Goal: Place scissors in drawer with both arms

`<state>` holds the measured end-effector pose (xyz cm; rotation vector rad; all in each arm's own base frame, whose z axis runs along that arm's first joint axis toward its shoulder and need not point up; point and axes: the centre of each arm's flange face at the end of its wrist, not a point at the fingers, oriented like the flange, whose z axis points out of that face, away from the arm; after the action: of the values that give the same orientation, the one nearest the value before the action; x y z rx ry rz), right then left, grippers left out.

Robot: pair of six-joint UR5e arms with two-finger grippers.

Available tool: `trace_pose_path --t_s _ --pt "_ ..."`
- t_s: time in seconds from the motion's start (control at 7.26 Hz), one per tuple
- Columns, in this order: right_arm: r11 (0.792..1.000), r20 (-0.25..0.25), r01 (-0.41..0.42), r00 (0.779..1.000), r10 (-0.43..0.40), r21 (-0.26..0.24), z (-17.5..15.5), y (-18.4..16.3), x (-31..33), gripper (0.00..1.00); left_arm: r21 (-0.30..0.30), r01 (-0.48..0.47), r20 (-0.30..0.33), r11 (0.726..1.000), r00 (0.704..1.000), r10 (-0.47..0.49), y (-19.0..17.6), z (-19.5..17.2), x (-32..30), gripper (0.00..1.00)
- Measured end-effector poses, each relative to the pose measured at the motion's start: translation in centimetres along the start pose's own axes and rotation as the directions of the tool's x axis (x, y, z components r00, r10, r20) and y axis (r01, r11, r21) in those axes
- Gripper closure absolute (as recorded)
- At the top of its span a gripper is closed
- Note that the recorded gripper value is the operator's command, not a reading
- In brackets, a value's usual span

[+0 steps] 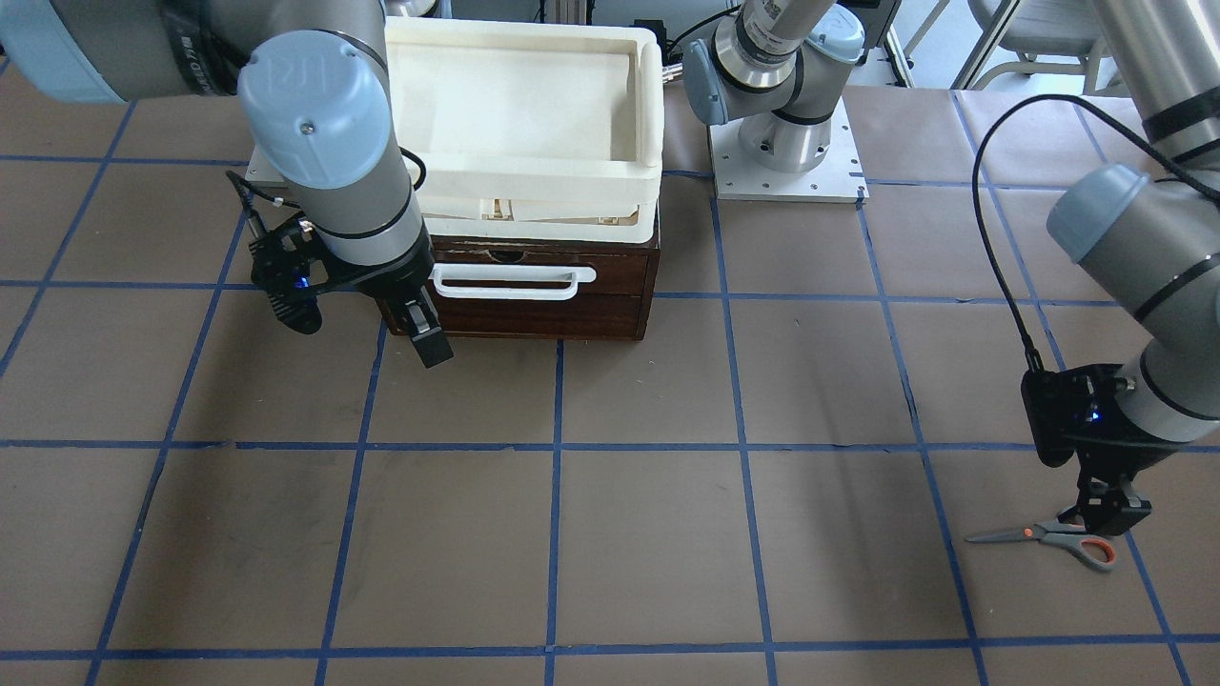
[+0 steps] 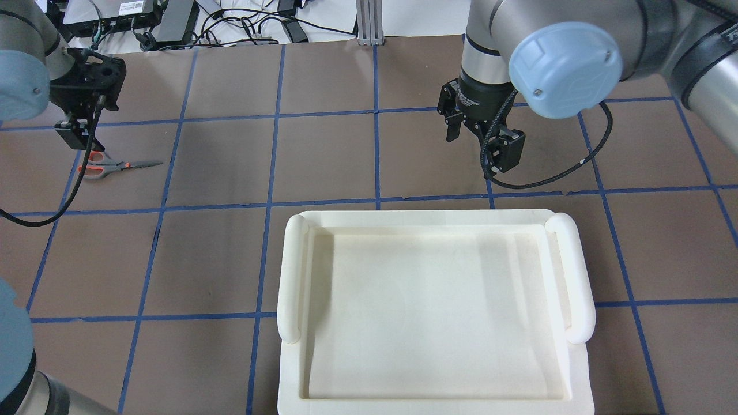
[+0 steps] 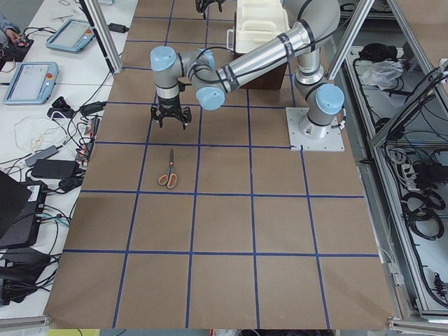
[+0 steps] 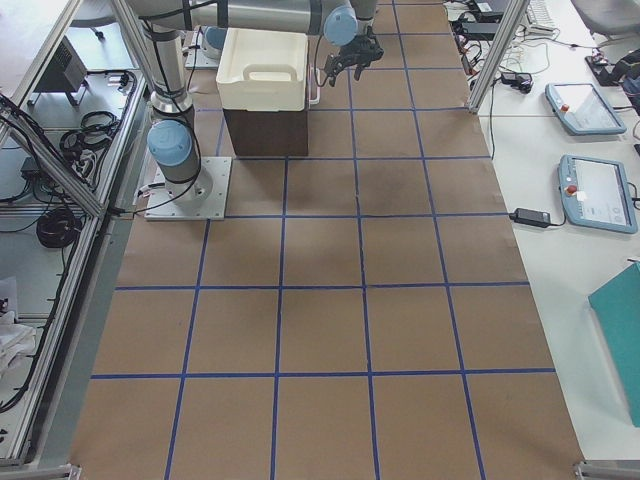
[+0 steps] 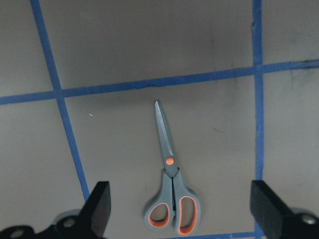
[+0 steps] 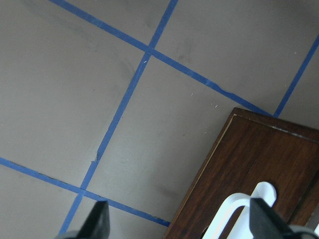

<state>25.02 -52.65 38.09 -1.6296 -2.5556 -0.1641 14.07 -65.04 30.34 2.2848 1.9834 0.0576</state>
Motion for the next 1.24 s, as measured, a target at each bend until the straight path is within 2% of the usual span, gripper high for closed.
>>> trace_pose_path --t_s 0.28,0.55,0.83,1.24 --pt "0.995 -0.034 -0.102 0.994 0.102 0.007 2.4 2.3 -1.5 0.00 0.043 -0.104 0.020 0.994 0.994 0.103 3.1 4.8 -0.7 0.01" --pt "0.982 -0.063 -0.187 0.980 0.187 0.006 4.1 3.3 -2.3 0.00 0.094 -0.095 0.009 0.991 0.995 0.095 6.0 8.4 0.1 0.01" --pt "0.967 -0.091 -0.255 0.963 0.254 0.005 5.7 4.5 -3.0 0.00 0.128 -0.021 -0.007 0.992 1.000 0.022 8.3 10.8 1.2 0.00" --pt "0.940 -0.120 -0.339 0.935 0.333 -0.039 6.6 5.3 -4.1 0.00 0.138 0.170 -0.053 0.976 0.985 -0.164 9.1 12.8 1.8 0.00"
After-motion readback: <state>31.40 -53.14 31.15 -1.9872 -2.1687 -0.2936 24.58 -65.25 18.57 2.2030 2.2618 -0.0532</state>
